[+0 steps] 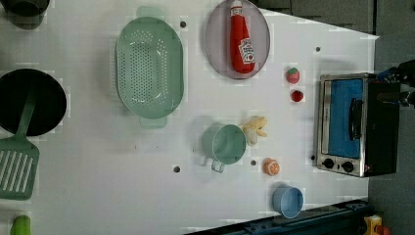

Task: Pick banana from table and place on oven.

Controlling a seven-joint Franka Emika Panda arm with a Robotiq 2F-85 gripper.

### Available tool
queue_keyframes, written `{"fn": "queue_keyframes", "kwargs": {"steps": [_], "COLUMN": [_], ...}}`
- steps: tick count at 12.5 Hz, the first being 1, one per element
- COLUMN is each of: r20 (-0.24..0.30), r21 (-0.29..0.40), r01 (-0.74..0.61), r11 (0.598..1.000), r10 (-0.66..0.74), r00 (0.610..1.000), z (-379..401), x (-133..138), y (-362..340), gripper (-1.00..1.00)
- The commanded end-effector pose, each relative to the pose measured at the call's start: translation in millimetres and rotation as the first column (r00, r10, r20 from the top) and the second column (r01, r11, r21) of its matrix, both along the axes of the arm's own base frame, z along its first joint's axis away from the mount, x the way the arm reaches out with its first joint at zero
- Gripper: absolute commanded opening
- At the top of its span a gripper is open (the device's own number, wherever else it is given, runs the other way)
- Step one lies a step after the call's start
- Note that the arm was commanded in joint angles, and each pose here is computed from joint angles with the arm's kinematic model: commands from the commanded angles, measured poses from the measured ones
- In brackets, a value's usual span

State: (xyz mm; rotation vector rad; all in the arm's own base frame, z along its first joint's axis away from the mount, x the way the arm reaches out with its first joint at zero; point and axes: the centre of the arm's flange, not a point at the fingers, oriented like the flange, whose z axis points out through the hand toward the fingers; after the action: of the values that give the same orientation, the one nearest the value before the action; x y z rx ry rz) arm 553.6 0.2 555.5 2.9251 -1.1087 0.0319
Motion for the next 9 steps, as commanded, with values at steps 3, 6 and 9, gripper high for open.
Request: {"fn": "queue_keyframes", "kwargs": {"steps": [3,6,9], "r20": [0.019,0.014,-0.042], "r21": [0.024,0.022,0.009], "r01": [0.228,0.226,0.225], "r11": [0.973,0.974,0.974], "r10": [-0.228,-0.226,-0.224], "r00": [0.973,0.974,0.974], "z": [78,75,46], "x": [-164,-162,-148], "y": [-27,-26,-25], "gripper": [1.0,1.0,1.0]}}
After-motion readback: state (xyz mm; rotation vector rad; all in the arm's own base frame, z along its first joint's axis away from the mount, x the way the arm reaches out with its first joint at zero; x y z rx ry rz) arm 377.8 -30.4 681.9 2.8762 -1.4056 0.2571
